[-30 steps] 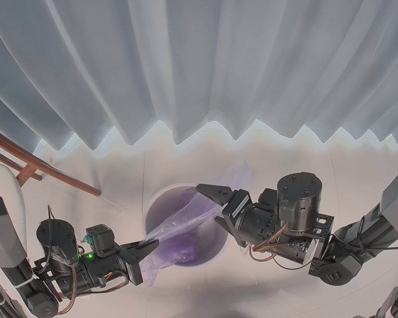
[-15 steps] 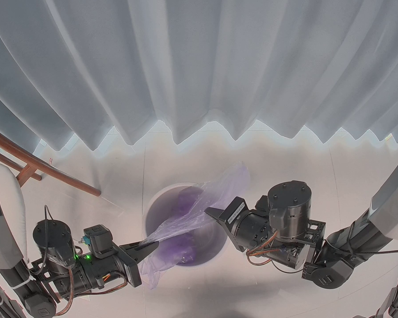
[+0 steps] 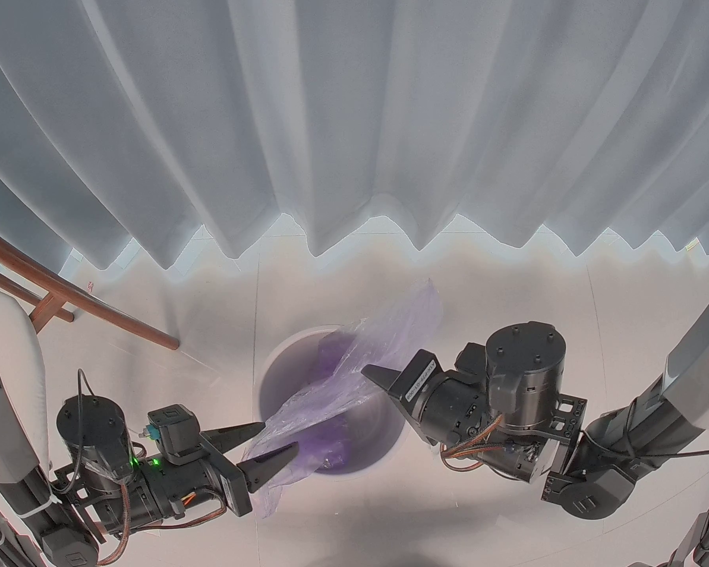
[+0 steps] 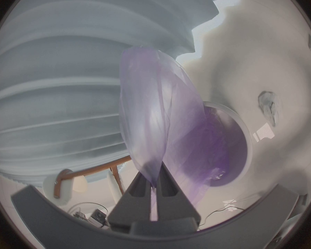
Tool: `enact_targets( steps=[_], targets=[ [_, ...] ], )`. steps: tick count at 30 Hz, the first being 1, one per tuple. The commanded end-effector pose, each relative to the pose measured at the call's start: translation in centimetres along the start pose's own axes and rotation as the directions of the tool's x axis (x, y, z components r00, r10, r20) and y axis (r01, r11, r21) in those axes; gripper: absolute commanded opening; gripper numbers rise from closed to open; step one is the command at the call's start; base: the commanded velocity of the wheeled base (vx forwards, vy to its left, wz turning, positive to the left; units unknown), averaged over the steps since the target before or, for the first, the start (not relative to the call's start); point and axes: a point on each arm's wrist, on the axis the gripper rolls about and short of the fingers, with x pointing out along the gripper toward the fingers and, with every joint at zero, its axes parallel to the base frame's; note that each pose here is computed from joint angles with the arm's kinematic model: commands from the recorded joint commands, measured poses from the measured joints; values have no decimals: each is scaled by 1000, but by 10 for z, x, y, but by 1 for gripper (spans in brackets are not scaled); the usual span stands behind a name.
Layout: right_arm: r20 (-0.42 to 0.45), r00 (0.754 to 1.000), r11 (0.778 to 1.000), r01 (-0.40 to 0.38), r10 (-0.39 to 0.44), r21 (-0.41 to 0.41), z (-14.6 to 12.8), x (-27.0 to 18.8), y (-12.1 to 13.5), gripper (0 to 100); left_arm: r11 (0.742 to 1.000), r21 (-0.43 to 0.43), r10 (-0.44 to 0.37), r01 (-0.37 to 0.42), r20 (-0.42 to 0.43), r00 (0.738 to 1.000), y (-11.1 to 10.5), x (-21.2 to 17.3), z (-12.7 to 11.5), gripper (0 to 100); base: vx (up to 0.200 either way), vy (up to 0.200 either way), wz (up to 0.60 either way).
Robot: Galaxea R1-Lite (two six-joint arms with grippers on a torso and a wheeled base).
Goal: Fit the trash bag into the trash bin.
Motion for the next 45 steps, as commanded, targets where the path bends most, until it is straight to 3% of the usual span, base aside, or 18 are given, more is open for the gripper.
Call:
enact_targets(
  steps=[1, 2, 4, 10, 14, 18, 26, 32, 35, 37, 41, 45],
  targets=[
    [-11, 1000, 999, 13, -13, -45, -1, -6, -4, 0, 1000, -5, -4, 4, 16, 1000, 0, 2, 3, 100, 0, 0, 0],
    [-37, 998, 990, 36, -41, -133, -3, -9, -14, 0, 1000, -13, -3, 3, 26, 1000, 0, 3, 5, 100, 0, 0, 0],
    [-73, 996, 977, 35, -52, -209, -3, -13, -20, 0, 1000, -19, -3, 3, 33, 999, 0, 4, 6, 100, 0, 0, 0],
    [-122, 992, 954, -54, 18, -296, 19, -21, -32, 0, 1000, -21, -2, 3, 32, 999, 0, 4, 6, 100, 0, 0, 0],
    [-155, 986, 922, -111, 56, -371, 29, -24, -40, 0, 1000, -21, 1, 0, 17, 1000, 1, 3, 3, 100, 0, 0, 0],
    [-150, 984, 915, -149, 99, -375, 35, -23, -39, 0, 1000, -20, 6, -7, -22, 1000, 2, 3, -4, 100, 0, 0, 0],
    [-151, 983, 913, -156, 105, -376, 35, -22, -38, 0, 1000, -24, 11, -12, -52, 999, 3, 4, -9, 100, 0, 0, 0],
    [-124, 986, 919, -146, 107, -367, 43, -22, -39, 0, 999, -26, 27, -26, 61, 998, 10, -13, 12, 100, 0, 0, 0],
    [-116, 987, 922, -149, 115, -357, 46, -20, -38, 0, 1000, -18, -1, 2, 72, 997, 13, -19, 15, 100, 0, 0, 0],
    [-103, 987, 934, -153, 126, -324, 50, -18, -35, 0, 999, 6, -32, 32, 48, 998, 14, -22, 13, 100, 0, 0, 0],
    [-112, 982, 938, -178, 150, -297, 53, -16, -30, 0, 999, 41, -1, 2, -27, 1000, 23, -25, 6, 100, 0, 0, 0],
    [-132, 977, 937, -201, 170, -284, 54, -14, -27, 0, 996, 54, -63, 69, -95, 993, 25, -28, 0, 100, 0, 0, 0]
  ],
)
